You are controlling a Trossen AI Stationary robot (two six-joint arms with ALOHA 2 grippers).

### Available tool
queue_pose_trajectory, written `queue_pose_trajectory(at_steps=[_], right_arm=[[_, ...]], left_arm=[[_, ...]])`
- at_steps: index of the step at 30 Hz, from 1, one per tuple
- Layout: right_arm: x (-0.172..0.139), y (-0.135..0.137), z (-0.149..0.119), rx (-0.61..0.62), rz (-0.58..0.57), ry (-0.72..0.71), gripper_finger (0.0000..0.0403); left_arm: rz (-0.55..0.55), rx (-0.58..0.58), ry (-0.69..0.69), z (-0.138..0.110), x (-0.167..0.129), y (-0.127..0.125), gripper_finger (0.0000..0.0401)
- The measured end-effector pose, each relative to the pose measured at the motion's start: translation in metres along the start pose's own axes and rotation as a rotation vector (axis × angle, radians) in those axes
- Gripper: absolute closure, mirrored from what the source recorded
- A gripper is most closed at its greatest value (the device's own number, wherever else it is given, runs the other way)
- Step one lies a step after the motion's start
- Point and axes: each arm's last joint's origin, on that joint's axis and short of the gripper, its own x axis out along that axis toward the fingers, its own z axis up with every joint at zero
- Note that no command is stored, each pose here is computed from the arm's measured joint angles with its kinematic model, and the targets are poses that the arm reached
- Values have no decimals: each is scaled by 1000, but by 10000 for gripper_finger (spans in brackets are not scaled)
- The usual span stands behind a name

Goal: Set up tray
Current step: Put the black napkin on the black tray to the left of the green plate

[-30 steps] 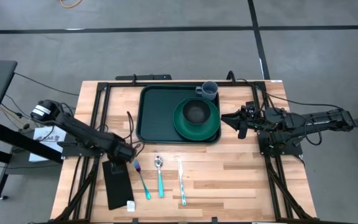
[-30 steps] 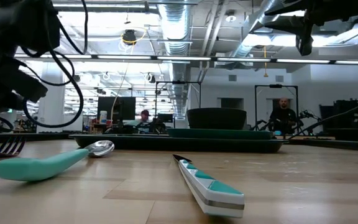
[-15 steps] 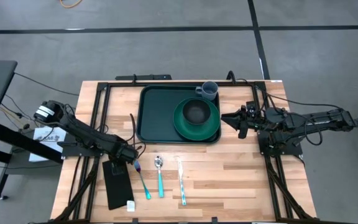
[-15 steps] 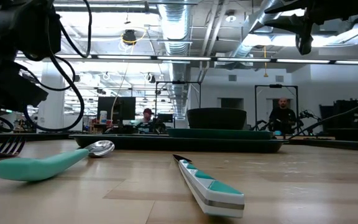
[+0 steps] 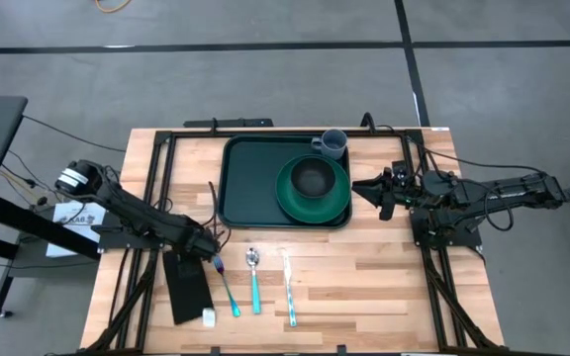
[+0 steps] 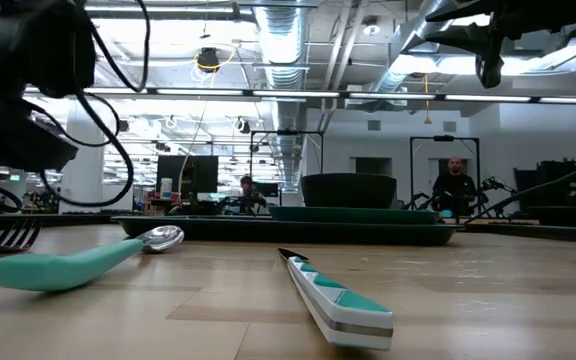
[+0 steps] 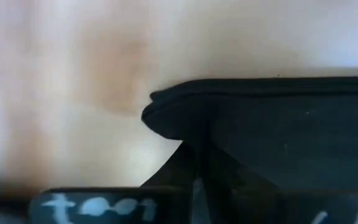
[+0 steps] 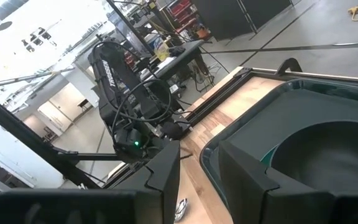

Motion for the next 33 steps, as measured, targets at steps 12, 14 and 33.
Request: queue_pose_trajectory(at_steps=[12, 14, 33], right_arm=[[0, 0, 0, -2, -2, 3, 301], [0, 0, -1, -3, -5, 6, 301], [0, -1, -1, -3, -5, 6, 301]], left_arm=[[263, 4, -131, 16, -53, 1, 400], [301, 5, -143, 19, -61, 4, 400], [334, 47, -396, 79, -93, 50, 401]])
